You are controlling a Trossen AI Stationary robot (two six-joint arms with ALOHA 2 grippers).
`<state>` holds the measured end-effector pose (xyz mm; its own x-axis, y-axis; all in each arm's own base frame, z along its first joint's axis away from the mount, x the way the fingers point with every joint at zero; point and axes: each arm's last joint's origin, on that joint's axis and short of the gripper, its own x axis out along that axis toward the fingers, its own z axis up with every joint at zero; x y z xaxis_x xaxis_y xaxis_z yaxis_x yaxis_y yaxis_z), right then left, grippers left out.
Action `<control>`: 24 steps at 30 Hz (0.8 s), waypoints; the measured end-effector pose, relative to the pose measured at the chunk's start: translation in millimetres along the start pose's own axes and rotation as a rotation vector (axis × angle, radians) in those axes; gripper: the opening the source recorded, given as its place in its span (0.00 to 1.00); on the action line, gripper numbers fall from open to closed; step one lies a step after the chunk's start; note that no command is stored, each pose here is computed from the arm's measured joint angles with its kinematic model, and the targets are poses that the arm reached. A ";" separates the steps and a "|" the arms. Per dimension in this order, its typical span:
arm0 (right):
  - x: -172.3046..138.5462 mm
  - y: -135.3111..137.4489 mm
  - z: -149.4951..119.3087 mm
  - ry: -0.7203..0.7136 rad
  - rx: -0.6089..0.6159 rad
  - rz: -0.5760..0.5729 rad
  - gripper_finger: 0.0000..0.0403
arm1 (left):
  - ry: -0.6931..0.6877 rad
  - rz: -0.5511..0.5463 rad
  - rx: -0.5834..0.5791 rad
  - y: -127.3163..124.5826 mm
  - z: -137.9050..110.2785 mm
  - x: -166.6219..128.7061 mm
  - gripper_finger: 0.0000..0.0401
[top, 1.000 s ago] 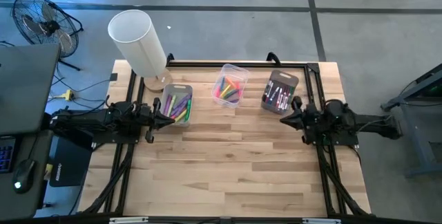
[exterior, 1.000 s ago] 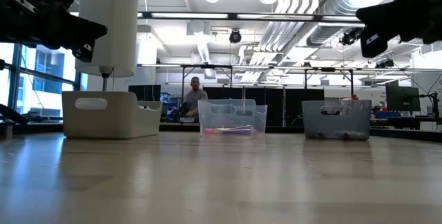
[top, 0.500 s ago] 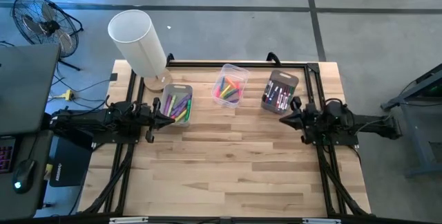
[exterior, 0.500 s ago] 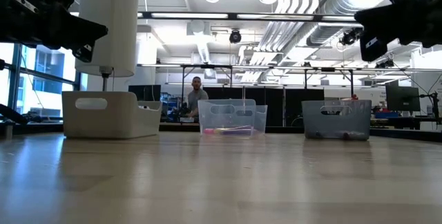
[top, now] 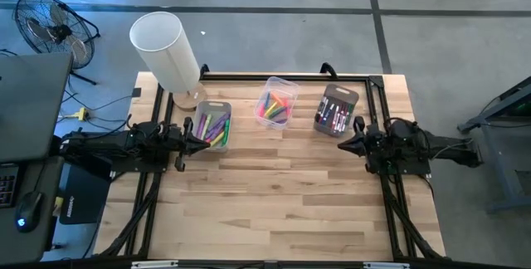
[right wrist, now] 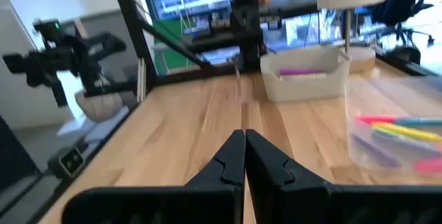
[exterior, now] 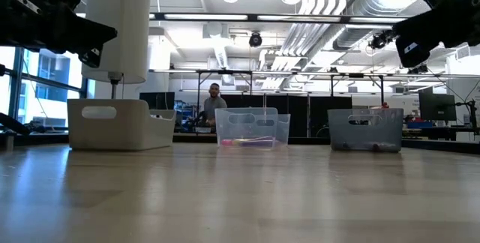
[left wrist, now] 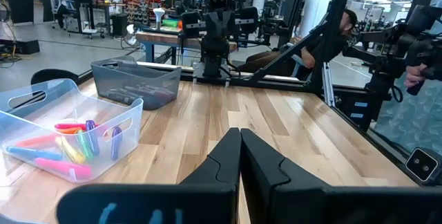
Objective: Pick & Place Markers
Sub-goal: Return to Home Position
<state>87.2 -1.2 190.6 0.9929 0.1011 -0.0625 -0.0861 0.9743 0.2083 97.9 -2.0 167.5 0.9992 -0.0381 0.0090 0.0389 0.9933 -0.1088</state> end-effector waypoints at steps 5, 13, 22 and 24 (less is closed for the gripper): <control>-0.4 -2.1 -10.6 0.105 -0.003 -0.021 0.00 | 0.000 0.000 0.000 0.0 0.0 0.0 0.00; 3.1 -5.0 -20.4 0.133 -0.048 -0.035 0.00 | -0.001 -0.001 0.000 0.0 0.1 0.0 0.00; 3.2 -9.0 -20.2 0.120 -0.055 -0.169 0.00 | -0.001 -0.001 0.000 0.0 0.1 0.0 0.00; 3.1 -9.7 -20.0 0.117 -0.057 -0.192 0.00 | -0.001 -0.001 0.000 0.0 0.1 0.0 0.00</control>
<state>89.4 -6.3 168.8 0.9757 -0.0675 -0.2086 0.0954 0.9873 0.1267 97.9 -2.0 167.6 0.9992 -0.0389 0.0101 0.0398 0.9933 -0.1088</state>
